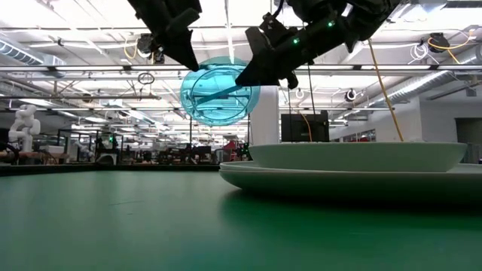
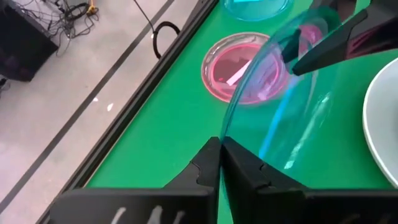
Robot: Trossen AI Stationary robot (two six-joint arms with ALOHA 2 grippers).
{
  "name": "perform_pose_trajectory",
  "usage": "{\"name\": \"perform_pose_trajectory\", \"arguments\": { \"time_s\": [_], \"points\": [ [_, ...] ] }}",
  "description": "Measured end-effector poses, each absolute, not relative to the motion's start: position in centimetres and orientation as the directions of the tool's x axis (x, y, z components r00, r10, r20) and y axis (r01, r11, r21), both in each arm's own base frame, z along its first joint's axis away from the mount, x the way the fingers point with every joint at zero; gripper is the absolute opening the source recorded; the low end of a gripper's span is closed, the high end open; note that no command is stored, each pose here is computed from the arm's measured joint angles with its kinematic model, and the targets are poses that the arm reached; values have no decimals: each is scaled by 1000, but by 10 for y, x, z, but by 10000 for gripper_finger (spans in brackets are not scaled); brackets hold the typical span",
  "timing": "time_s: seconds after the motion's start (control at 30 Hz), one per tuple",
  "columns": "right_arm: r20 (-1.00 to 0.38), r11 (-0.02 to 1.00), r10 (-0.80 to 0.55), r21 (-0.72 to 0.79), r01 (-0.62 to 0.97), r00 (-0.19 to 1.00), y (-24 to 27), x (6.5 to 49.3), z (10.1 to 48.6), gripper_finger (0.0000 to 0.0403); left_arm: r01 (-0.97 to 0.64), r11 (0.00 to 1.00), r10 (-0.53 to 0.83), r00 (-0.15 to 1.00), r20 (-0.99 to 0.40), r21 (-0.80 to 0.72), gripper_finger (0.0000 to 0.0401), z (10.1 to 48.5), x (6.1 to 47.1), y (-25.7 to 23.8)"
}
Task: Stack plastic plates
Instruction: Stack the left blue plate on top of the pink plate
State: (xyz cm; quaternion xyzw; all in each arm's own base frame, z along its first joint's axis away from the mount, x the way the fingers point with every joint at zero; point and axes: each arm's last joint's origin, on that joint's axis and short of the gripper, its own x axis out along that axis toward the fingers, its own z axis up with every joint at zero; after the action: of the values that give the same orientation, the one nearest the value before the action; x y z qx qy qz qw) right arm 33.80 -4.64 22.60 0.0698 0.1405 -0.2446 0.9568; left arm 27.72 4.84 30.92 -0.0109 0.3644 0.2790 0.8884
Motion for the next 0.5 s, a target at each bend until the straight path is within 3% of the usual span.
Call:
{"name": "perform_pose_trajectory", "arguments": {
  "time_s": [0.5],
  "points": [
    [-322, 873, -439, 70, 483, 839, -46, 338, 224, 36, -404, 890, 434, 614, -659, 210, 119, 310, 279, 47]
  ]
}}
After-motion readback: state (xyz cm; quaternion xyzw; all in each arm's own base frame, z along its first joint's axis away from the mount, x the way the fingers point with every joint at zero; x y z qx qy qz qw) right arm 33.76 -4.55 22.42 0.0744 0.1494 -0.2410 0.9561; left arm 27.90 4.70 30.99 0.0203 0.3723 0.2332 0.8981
